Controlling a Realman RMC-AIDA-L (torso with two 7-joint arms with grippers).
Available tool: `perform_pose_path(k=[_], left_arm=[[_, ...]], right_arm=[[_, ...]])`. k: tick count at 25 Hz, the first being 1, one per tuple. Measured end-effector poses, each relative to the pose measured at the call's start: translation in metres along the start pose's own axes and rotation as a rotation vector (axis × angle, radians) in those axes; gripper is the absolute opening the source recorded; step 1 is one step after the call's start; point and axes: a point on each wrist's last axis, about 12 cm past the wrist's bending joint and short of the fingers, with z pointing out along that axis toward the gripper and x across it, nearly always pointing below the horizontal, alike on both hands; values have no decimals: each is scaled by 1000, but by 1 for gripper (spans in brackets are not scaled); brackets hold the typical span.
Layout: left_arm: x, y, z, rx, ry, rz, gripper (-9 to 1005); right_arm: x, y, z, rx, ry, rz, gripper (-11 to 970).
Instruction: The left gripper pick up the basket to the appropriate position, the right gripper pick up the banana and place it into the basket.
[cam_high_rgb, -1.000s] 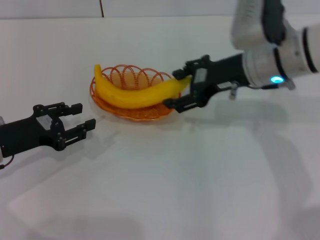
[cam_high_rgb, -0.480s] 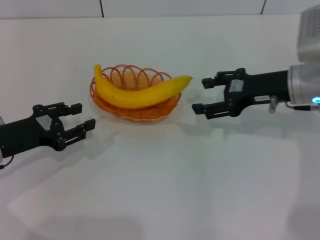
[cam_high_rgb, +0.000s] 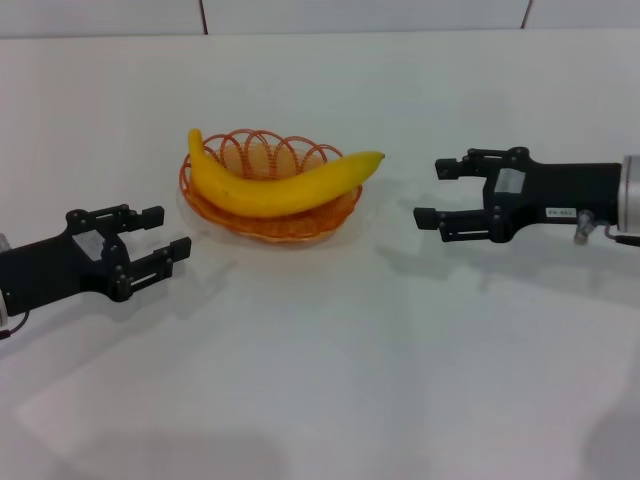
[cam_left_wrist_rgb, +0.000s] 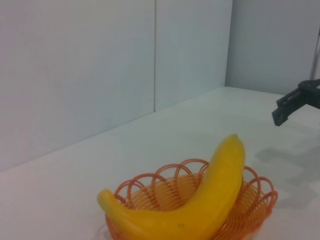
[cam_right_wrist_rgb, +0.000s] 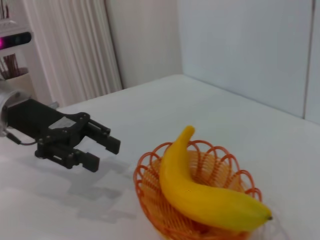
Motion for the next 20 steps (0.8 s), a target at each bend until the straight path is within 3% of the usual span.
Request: perform_pose_path(k=[20], left_arm=[[2, -1, 0, -2, -4, -13, 551]], right_arm=[[35, 10, -27, 15, -80, -25, 821]])
